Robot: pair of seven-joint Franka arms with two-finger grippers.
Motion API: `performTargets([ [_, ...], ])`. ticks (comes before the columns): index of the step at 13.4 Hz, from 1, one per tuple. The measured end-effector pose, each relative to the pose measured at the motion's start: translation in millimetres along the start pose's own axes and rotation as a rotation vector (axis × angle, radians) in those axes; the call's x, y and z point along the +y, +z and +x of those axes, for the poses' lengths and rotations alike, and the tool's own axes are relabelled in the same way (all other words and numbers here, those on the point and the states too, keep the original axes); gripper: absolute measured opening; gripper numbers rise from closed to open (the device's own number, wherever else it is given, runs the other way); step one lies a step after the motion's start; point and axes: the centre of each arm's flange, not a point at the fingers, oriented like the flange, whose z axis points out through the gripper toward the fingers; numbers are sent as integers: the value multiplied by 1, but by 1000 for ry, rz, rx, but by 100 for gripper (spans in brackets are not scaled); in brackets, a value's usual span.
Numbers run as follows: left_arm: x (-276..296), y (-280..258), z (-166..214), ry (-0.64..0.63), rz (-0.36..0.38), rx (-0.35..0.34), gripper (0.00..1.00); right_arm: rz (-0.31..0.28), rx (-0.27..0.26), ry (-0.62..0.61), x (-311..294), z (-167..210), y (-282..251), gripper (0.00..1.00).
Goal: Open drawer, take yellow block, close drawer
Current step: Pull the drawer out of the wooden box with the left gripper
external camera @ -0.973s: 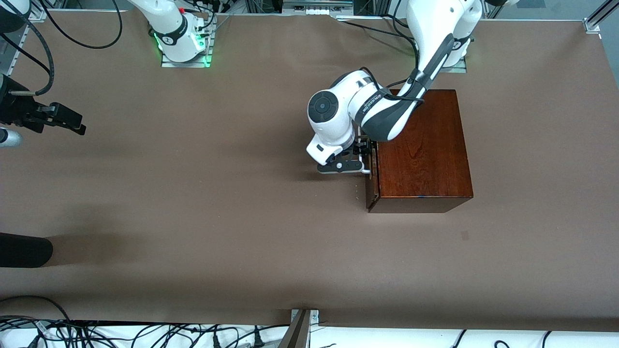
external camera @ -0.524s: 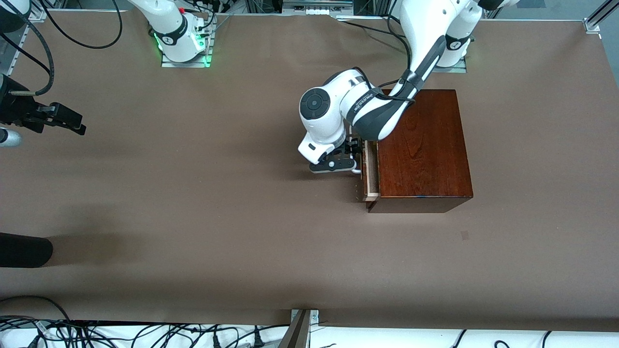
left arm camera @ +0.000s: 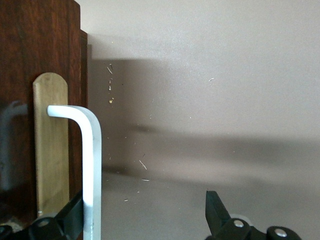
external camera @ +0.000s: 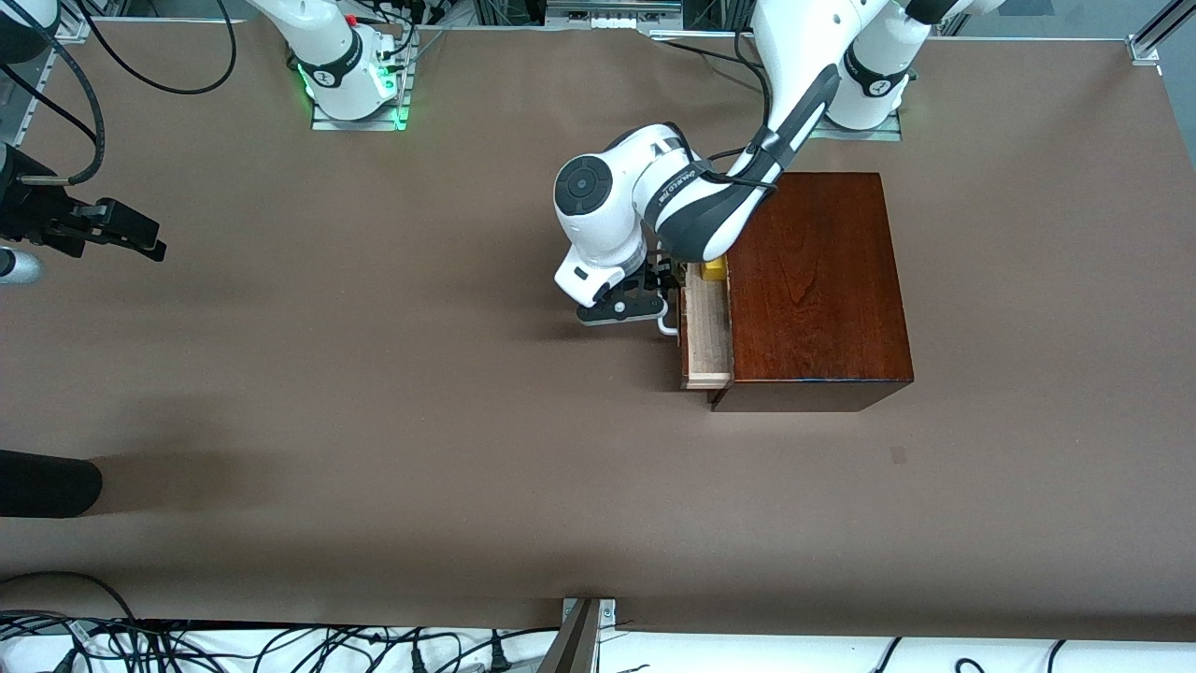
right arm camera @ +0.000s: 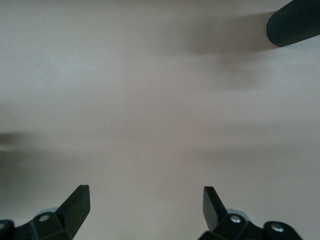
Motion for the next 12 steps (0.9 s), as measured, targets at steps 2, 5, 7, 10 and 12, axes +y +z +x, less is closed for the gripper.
performTargets([
  [2, 3, -1, -1, -6, -3, 3, 100, 0, 0, 0, 0, 0, 0, 100],
  [5, 11, -2, -3, -3, -7, 11, 100, 0, 0, 0, 0, 0, 0, 100],
  [7, 16, -4, -4, -10, -12, 16, 100, 0, 0, 0, 0, 0, 0, 100],
  [10, 26, -7, -6, -22, -29, 22, 100, 0, 0, 0, 0, 0, 0, 100],
  [12, 33, -8, -8, -27, -37, 26, 100, 0, 0, 0, 0, 0, 0, 100],
])
